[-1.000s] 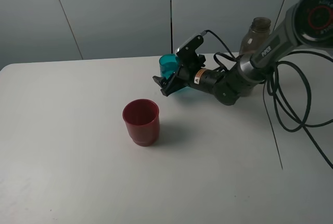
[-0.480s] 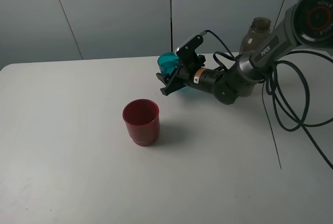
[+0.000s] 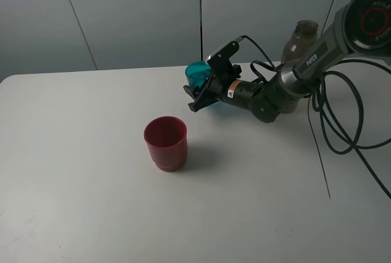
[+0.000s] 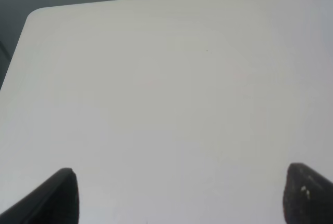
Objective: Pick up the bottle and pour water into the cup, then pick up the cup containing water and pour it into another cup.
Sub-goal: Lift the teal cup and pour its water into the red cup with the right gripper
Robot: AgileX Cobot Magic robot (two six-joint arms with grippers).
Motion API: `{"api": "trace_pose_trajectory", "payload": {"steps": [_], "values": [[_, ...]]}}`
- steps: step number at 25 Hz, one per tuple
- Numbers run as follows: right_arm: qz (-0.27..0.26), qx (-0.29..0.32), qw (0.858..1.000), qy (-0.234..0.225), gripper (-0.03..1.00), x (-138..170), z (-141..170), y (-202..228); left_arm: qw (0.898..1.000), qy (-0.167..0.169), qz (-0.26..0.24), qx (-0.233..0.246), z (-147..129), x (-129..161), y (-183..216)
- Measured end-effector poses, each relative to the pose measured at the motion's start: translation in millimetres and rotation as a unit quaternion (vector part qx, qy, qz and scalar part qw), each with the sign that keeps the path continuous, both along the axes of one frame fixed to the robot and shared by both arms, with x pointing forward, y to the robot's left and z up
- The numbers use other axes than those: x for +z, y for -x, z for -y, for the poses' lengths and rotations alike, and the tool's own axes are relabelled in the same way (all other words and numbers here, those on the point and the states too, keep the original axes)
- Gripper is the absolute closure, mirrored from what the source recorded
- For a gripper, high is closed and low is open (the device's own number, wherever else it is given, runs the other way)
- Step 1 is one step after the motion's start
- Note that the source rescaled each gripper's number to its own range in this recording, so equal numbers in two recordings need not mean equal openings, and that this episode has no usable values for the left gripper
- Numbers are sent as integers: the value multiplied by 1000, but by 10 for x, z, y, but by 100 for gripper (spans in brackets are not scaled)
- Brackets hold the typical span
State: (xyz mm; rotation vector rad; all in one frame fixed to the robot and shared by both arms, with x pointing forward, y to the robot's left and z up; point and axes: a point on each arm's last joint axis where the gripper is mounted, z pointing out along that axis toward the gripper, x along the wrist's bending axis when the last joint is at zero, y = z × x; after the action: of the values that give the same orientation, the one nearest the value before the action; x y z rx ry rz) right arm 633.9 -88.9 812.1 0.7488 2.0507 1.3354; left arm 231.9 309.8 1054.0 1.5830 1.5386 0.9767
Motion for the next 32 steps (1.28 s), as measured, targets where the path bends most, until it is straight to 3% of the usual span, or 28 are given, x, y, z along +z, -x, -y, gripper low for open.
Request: {"api": "trace_pose_trajectory", "payload": {"steps": [7,10,18,24,32], "values": [[-19,-5,1000,-22,86,-1,-6,6,1000,0,0,0,0,0,0],[-22,8,1000,-9,86,60,-20,13,1000,0,0,0,0,0,0],[5,13,1000,-20,86,668,43,163,1000,0,0,0,0,0,0],[0,13,1000,-17,86,899,189,473,1000,0,0,0,0,0,0],[40,67,995,56,86,1121,340,884,1000,0,0,0,0,0,0]]}}
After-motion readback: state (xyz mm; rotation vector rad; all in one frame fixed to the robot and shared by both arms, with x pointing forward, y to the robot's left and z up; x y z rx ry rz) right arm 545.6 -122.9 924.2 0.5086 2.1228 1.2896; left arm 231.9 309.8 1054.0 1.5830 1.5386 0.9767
